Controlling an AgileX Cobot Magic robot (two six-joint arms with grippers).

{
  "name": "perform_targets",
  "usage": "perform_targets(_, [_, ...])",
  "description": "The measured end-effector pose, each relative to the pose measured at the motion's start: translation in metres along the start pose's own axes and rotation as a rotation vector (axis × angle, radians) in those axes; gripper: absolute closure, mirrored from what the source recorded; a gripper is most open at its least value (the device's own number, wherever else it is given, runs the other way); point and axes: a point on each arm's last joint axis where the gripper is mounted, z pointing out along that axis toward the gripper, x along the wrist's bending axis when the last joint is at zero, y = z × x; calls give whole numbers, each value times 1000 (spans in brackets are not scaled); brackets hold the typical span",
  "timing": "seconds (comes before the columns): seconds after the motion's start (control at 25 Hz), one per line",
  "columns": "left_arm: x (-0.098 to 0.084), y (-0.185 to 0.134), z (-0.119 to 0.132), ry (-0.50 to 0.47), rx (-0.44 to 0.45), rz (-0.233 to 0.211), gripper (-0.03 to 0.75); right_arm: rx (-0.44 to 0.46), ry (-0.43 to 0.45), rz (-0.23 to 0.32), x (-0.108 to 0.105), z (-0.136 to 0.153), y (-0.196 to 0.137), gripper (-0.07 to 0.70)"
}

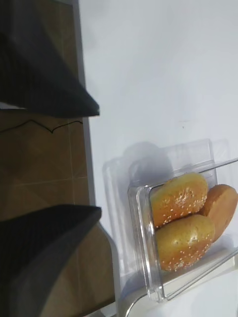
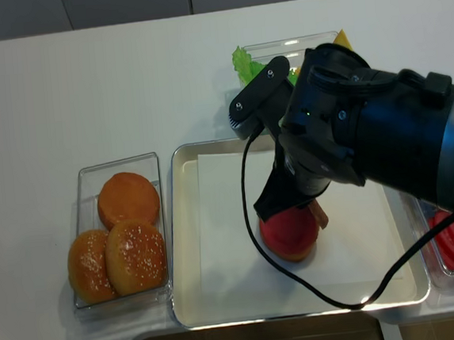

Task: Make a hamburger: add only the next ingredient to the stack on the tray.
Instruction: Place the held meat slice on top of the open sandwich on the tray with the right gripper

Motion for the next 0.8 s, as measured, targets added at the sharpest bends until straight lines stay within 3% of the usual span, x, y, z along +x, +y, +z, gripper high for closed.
perform_targets(0.36, [0, 0, 0, 0, 0, 0, 299, 7, 3, -5, 0, 0, -1, 404])
perform_targets(0.8, [0, 0, 0, 0, 0, 0, 299, 20, 33, 16, 3, 0, -2, 372])
